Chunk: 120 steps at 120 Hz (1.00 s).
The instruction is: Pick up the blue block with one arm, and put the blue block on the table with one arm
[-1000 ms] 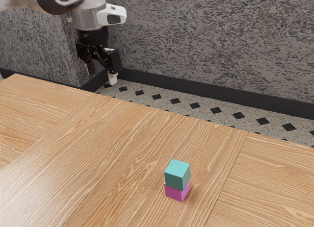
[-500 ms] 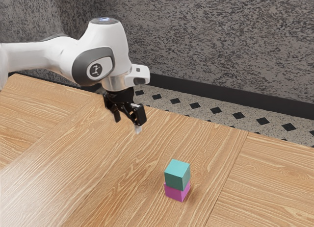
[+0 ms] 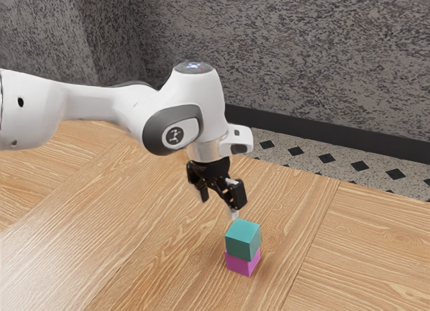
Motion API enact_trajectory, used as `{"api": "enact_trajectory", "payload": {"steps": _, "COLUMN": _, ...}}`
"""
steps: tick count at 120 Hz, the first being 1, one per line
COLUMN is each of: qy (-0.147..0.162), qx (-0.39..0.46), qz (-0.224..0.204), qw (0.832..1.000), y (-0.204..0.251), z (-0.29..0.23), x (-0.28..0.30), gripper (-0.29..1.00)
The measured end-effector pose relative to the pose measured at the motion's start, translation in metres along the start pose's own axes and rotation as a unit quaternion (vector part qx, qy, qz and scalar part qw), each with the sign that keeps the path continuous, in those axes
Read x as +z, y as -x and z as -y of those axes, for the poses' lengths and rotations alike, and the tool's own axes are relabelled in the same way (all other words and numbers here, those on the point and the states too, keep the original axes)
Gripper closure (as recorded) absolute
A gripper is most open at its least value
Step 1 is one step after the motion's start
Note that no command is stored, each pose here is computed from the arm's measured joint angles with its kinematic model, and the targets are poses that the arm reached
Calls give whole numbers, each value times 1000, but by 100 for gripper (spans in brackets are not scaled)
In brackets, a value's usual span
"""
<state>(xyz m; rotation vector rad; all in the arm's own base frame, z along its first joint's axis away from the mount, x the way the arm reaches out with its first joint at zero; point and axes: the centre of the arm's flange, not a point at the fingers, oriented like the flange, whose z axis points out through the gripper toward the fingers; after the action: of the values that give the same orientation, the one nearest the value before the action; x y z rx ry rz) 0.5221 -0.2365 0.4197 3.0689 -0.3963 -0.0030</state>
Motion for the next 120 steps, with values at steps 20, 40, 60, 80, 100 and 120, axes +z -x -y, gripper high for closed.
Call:
{"api": "enact_trajectory", "payload": {"steps": 20, "qy": 1, "qx": -9, "qz": 6, "qw": 1000, "y": -12, "z": -5, "x": 17, "gripper": 0}}
{"api": "enact_trajectory", "payload": {"steps": 40, "qy": 3, "qx": -14, "qz": 10, "qw": 1000, "y": -15, "z": -19, "x": 28, "gripper": 0}}
{"api": "enact_trajectory", "payload": {"steps": 60, "qy": 9, "qx": -22, "qz": 17, "qw": 1000, "y": -26, "z": -24, "x": 46, "gripper": 0}}
{"api": "enact_trajectory", "payload": {"steps": 80, "qy": 10, "qx": -33, "qz": 33, "qw": 999, "y": -31, "z": -24, "x": 69, "gripper": 0}}
{"api": "enact_trajectory", "payload": {"steps": 100, "qy": -3, "qx": -41, "qz": 37, "qw": 998, "y": -33, "z": -28, "x": 81, "gripper": 0}}
{"api": "enact_trajectory", "payload": {"steps": 120, "qy": -1, "qx": -49, "qz": 41, "qw": 998, "y": -38, "z": -29, "x": 91, "gripper": 0}}
